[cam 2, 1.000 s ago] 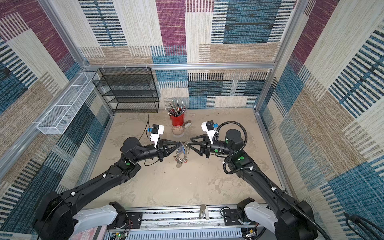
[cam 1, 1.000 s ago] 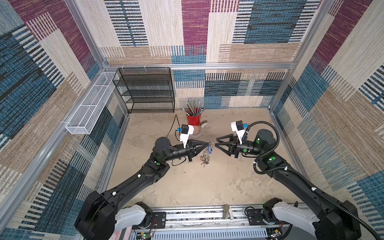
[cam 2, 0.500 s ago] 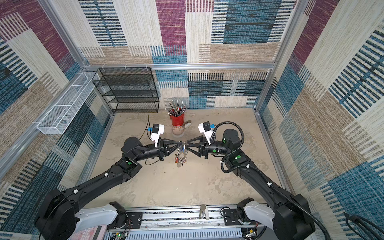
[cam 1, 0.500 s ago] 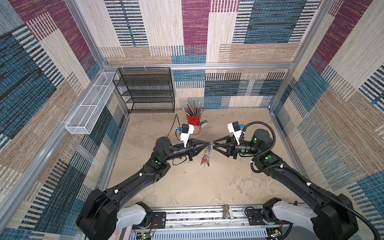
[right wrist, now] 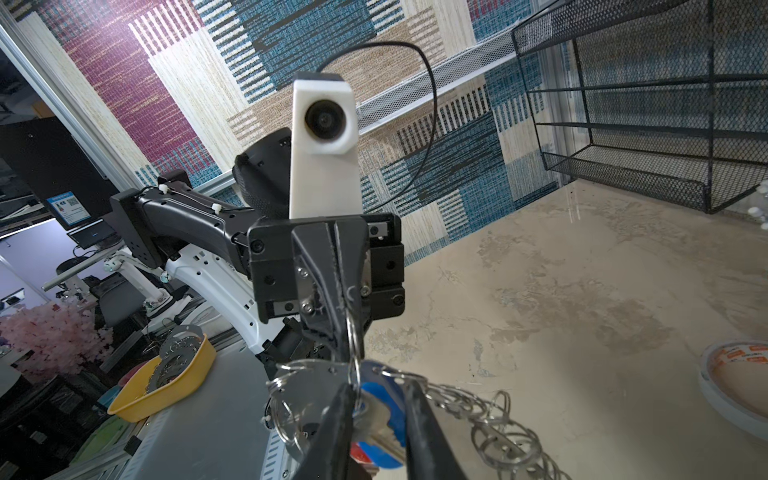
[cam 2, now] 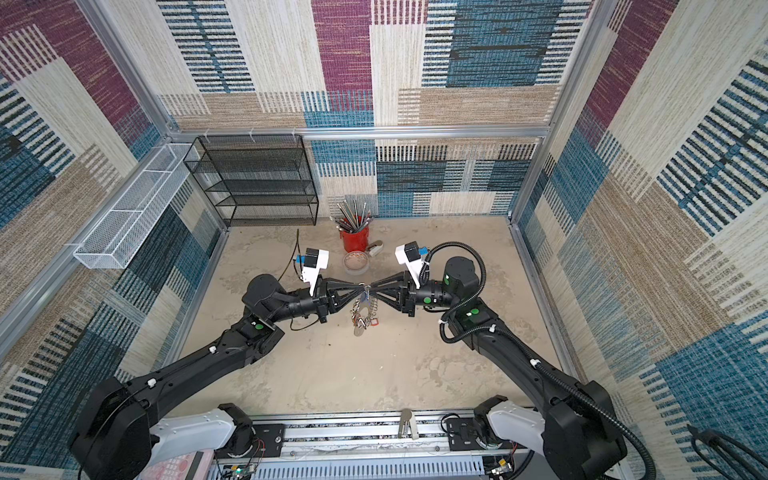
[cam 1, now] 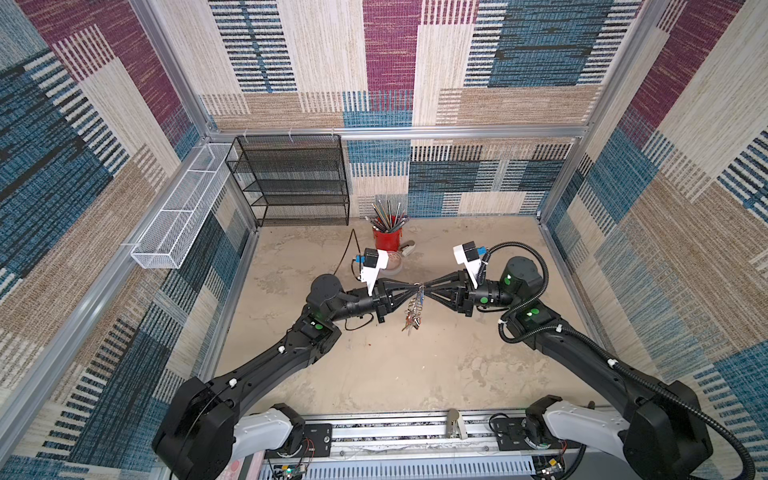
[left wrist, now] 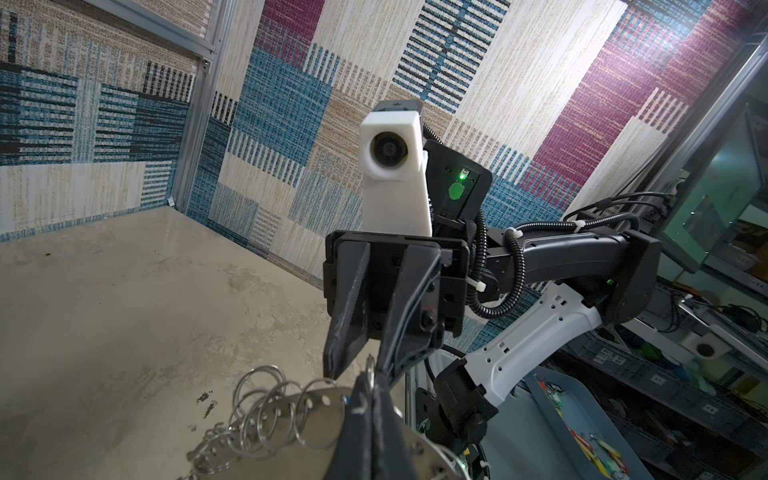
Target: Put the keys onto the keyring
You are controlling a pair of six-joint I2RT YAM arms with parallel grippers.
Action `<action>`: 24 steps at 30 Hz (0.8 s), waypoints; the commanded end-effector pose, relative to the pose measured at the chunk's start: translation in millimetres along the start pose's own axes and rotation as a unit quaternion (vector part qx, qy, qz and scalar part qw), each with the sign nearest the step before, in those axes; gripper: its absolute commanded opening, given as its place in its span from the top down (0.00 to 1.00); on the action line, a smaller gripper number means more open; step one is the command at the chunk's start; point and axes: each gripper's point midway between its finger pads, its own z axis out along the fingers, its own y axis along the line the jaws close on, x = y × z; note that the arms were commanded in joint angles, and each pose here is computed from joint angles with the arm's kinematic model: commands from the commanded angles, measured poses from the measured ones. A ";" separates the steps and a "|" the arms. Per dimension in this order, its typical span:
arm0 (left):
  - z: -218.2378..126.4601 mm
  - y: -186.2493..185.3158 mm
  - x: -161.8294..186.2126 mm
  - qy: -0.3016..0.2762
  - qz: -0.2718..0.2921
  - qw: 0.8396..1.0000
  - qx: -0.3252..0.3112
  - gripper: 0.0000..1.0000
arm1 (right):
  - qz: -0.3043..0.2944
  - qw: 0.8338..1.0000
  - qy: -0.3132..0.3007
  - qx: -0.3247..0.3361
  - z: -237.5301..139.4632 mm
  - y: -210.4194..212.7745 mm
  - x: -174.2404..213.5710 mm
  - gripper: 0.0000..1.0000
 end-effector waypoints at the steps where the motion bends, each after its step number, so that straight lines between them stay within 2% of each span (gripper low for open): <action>1: -0.2 -6.0 -7.8 -0.015 0.021 1.000 0.013 1.00 | -0.007 1.000 -0.004 -0.016 0.0 7.0 -3.0 0.84; 15: -0.4 -3.6 -3.4 -0.011 0.021 1.000 0.010 1.00 | -0.002 1.000 -0.004 -0.024 0.5 8.1 -1.5 1.00; 24: 0.7 -7.5 -10.3 -0.024 0.024 0.999 0.022 1.00 | 0.008 1.000 0.001 -0.022 1.5 3.6 4.5 1.00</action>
